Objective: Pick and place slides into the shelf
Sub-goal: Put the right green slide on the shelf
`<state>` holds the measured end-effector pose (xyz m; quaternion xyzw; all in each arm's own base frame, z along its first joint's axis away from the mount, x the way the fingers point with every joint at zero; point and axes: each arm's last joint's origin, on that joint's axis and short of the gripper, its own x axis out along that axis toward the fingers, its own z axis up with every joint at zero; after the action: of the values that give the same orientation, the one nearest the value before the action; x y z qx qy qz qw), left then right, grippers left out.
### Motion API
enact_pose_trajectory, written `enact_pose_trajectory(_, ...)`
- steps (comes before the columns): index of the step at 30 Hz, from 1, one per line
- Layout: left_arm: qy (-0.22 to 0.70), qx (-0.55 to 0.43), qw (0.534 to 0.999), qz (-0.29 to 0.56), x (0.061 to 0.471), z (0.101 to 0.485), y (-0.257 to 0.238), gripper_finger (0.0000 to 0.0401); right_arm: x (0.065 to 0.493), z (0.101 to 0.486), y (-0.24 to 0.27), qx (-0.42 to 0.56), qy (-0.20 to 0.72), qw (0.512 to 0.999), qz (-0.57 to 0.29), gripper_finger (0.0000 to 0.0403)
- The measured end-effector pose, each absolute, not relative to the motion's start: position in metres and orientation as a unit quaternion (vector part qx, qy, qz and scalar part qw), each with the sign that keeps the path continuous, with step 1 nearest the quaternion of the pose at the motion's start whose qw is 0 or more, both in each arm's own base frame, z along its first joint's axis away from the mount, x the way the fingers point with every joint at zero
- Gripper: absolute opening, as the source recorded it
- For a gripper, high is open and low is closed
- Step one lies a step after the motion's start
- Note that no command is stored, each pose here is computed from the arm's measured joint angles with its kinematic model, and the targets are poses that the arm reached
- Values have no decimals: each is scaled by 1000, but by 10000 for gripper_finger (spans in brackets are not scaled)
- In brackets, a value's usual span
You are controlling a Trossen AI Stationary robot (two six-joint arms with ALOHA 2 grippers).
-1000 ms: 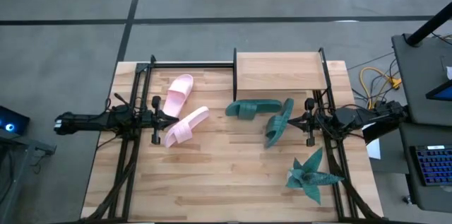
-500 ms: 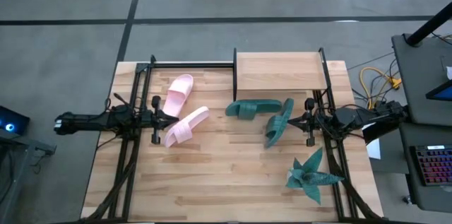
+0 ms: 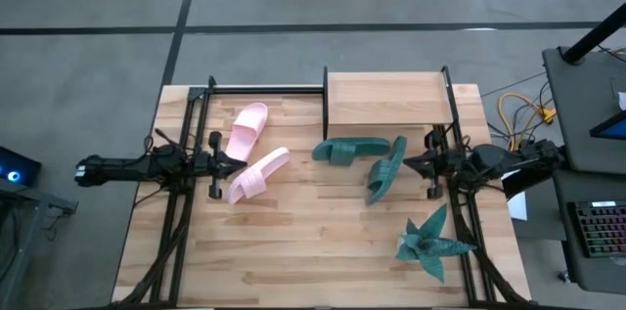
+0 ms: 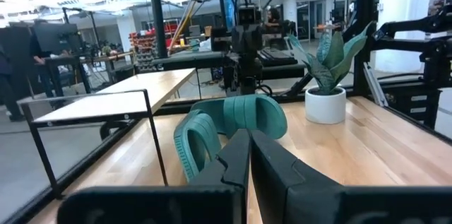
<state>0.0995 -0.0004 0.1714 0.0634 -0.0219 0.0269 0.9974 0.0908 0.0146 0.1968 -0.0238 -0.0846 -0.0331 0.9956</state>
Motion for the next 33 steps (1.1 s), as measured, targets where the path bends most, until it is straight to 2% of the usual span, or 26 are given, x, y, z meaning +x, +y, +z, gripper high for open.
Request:
enact_pose_trajectory(3, -45, 80, 995, 33, 99, 176, 0, 0, 92, 197, 15, -19, -84, 996, -33, 11)
enact_pose_trajectory(6, -73, 79, 994, 35, 99, 181, 0, 0, 95, 198, 14, -31, -59, 996, -56, 31)
enact_pose_trajectory(14, -86, 81, 993, 23, 98, 184, -1, 0, 108, 226, 17, -70, 4, 995, -69, 146)
enact_pose_trajectory(18, -86, 81, 993, 23, 98, 184, -1, 0, 118, 254, 19, -74, 31, 995, -67, 182)
enact_pose_trajectory(26, -80, 81, 993, 22, 99, 183, -1, 0, 145, 311, 26, -75, 162, 982, -63, 191)
enact_pose_trajectory(33, -80, 81, 993, 22, 99, 183, -1, 0, 175, 329, 34, -85, 343, 932, -75, 189)
